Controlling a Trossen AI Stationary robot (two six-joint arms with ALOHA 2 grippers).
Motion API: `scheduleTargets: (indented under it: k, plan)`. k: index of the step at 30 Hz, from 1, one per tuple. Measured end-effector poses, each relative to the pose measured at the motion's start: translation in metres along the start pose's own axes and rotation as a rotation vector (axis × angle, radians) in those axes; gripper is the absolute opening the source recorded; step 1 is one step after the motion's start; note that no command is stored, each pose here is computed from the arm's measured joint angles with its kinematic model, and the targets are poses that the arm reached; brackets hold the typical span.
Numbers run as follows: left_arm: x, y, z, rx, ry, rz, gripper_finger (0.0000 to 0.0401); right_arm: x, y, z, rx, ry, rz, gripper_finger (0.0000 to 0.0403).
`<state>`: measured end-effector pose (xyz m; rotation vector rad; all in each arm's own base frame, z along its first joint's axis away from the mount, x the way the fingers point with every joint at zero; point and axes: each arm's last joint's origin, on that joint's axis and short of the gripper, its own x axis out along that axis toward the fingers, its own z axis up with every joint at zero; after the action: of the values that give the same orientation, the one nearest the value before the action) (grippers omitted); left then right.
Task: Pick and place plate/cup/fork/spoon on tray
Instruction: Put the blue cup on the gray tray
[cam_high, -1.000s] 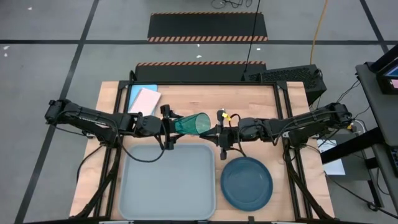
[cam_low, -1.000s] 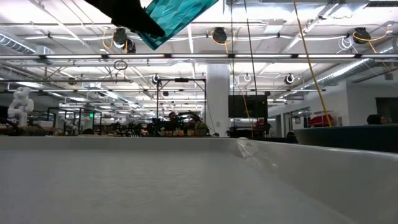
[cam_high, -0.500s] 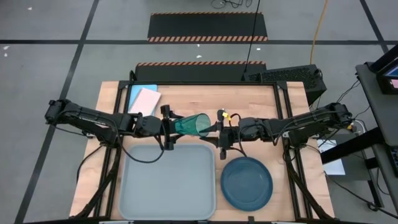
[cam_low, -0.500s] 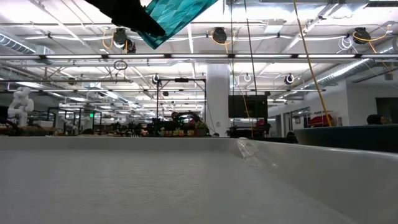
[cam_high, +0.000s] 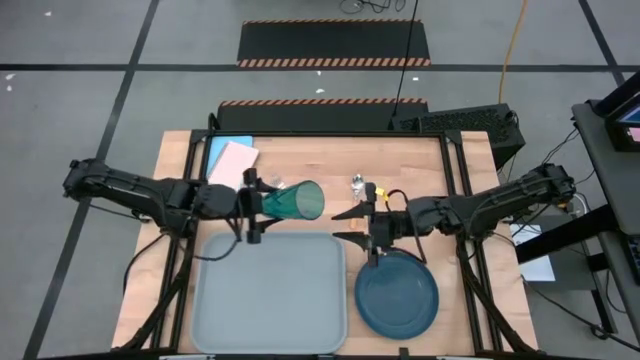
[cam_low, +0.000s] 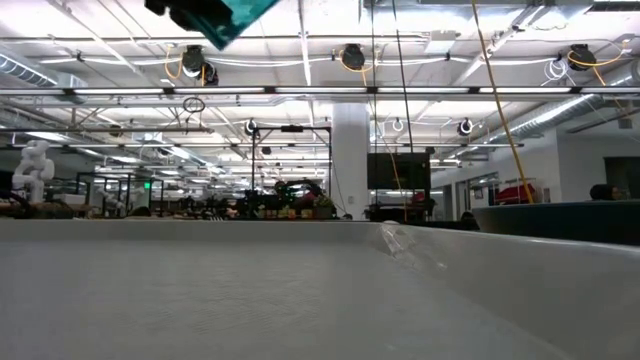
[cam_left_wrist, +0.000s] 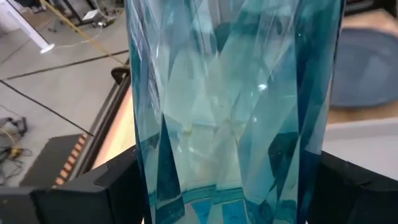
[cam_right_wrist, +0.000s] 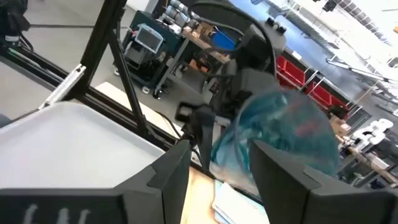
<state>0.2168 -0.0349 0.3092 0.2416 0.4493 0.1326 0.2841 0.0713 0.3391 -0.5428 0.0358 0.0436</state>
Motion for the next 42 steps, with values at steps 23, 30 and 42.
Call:
scheduleTargets:
  k: [23,30,42]
  plan:
    - [-0.003,-0.054,-0.039,-0.042,-0.097,-0.191,0.0315,0.007,0.009,-0.008,0.009,0.038,0.034,0.0162]
    - [0.011,-0.058,-0.081,-0.148,-0.224,-0.168,0.0328,0.009,0.010,-0.010,0.033,0.049,0.037,0.0162]
    - [0.007,-0.068,-0.135,-0.237,-0.274,-0.231,0.0321,0.048,0.023,-0.034,0.031,0.013,-0.017,0.0162]
